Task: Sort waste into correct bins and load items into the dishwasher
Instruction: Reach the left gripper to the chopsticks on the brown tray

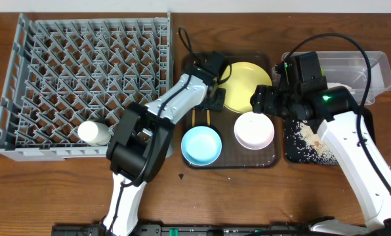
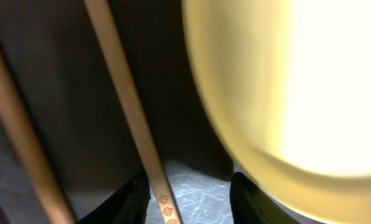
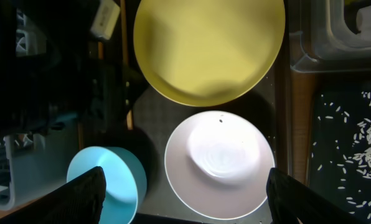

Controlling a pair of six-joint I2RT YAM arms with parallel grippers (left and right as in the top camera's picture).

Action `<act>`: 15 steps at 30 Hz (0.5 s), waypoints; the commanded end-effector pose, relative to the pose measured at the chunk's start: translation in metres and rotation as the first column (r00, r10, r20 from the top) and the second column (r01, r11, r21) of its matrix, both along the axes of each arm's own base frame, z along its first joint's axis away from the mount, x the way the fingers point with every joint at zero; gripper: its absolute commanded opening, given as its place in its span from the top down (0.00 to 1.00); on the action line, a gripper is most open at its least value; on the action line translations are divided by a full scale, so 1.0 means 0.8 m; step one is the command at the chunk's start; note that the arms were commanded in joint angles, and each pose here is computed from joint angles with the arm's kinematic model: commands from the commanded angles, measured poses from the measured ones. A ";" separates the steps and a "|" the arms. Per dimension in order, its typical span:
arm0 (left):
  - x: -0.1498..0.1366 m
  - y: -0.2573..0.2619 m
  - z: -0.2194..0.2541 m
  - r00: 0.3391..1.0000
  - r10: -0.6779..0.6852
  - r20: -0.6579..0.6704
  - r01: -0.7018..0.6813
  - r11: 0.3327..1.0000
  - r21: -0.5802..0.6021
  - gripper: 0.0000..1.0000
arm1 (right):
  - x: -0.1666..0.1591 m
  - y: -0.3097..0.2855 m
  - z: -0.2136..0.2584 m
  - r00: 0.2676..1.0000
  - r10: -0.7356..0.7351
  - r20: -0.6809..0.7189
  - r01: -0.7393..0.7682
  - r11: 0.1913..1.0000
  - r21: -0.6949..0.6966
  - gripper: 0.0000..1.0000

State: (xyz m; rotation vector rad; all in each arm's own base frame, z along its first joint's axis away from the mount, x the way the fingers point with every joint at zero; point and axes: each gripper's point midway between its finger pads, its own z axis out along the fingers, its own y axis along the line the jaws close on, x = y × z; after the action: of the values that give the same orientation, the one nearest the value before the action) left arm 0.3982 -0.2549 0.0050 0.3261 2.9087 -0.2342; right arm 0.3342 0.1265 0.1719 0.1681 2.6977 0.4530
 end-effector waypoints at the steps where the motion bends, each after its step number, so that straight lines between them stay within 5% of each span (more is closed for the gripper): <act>1: -0.015 0.009 -0.044 0.998 0.024 -0.053 -0.019 0.995 0.093 0.59 | 0.000 -0.001 0.003 1.000 -0.012 -0.005 0.012 1.000 0.011 0.20; 15: -0.018 0.021 -0.043 0.990 0.118 -0.078 -0.108 0.988 0.114 0.81 | -0.007 -0.003 -0.001 0.999 -0.012 -0.031 0.012 1.000 0.003 0.19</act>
State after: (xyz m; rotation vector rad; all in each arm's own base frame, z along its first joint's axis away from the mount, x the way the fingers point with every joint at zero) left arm 0.4006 -0.2528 0.0015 0.2001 2.9182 -0.1414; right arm 0.3274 0.1245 0.1682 0.1741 2.7302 0.4415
